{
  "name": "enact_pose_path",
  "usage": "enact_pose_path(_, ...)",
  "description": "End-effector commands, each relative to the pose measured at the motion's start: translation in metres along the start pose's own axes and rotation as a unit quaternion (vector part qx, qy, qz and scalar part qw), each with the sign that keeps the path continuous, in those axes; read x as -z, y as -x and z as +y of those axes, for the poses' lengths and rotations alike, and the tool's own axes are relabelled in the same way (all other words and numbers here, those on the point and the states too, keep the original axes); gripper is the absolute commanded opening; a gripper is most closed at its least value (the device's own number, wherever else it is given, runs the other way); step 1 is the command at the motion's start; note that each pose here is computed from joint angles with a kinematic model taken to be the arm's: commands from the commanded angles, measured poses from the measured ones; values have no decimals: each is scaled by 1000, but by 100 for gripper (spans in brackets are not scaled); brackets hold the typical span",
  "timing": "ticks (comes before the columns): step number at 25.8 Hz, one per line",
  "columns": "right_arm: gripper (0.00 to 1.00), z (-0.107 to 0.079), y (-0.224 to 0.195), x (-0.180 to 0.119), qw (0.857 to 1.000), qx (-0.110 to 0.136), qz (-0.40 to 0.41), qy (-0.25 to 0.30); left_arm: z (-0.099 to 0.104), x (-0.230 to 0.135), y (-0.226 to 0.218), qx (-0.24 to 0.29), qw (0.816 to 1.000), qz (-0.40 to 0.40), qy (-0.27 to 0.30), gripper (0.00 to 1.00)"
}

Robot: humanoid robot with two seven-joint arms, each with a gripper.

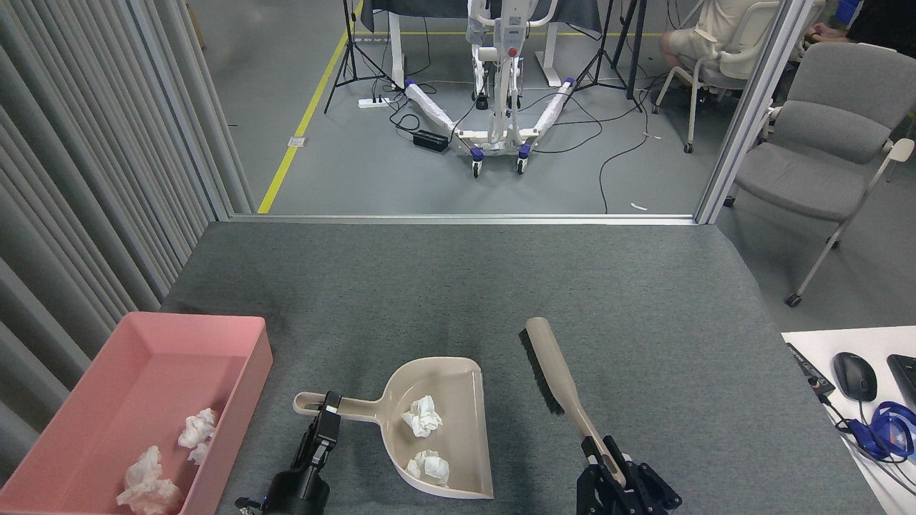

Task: Sweep and dump garbage into bin
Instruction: 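Lift the brush away from the dustpan with the right gripper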

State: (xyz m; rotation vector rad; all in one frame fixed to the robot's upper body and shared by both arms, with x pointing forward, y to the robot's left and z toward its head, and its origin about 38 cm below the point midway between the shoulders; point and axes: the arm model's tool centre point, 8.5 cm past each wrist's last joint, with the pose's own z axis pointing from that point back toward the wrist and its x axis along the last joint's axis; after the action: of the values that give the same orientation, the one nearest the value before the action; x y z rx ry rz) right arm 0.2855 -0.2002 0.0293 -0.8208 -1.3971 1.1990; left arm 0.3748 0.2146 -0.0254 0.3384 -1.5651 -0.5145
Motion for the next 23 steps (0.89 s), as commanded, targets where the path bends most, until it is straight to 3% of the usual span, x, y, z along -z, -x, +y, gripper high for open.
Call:
enact_pose_path(1, 0, 4, 22, -4, 1000, 1, 20, -15, 1, 0, 1, -2, 1000, 5, -1, 18)
enact_pose_path(5, 0, 17, 31, -3, 999, -1, 34, -27, 1, 0, 1, -11, 1000, 9, -4, 15)
enact_pose_path(10, 0, 20, 56, -2, 998, -17, 54, -27, 8, 1, -3, -63, 997, 5, -33, 14)
enact_pose_path(23, 0, 18, 73, 8, 996, -16, 81, -21, 30, 2, -27, -155, 981, -43, -108, 4)
